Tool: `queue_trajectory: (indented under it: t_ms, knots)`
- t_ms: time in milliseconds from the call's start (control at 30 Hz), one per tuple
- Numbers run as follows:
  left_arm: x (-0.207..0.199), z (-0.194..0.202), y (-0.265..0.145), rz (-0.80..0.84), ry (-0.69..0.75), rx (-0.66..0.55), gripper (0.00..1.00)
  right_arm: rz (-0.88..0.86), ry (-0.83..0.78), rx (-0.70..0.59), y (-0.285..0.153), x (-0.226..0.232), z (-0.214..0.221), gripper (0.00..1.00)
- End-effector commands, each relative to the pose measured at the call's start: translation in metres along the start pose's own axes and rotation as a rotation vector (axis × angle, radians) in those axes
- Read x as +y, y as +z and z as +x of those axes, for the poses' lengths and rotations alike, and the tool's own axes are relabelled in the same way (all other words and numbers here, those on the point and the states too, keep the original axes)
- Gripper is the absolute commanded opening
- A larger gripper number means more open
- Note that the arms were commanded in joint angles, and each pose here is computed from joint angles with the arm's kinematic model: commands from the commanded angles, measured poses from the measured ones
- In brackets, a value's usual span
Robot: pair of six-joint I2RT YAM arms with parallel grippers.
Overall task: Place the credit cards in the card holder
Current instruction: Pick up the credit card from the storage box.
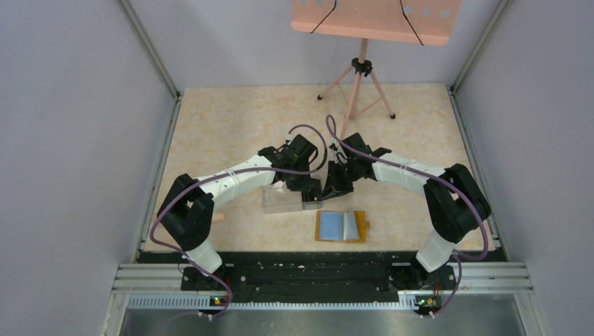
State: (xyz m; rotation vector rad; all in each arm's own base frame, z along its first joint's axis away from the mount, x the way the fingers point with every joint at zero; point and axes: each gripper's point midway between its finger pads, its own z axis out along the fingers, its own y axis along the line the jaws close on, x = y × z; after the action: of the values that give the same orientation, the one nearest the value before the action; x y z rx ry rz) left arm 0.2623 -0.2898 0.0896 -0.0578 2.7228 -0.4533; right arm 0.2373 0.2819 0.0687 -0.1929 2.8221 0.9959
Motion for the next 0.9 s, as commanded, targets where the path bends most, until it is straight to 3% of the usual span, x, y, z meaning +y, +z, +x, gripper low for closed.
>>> queue_trajectory:
  t_ms: [0, 267, 867]
  knots:
    - [-0.041, -0.008, -0.011, 0.183, -0.013, -0.031, 0.14, -0.035, -0.023, 0.026, 0.001, 0.008, 0.011, 0.01]
    - [-0.042, 0.001, 0.001, 0.194, -0.017, 0.007, 0.15, -0.036, -0.024, 0.027, 0.001, 0.008, 0.011, 0.01]
    - [-0.052, -0.005, -0.017, 0.288, -0.034, -0.050, 0.16, -0.040, -0.027, 0.027, 0.001, 0.008, 0.012, 0.01]
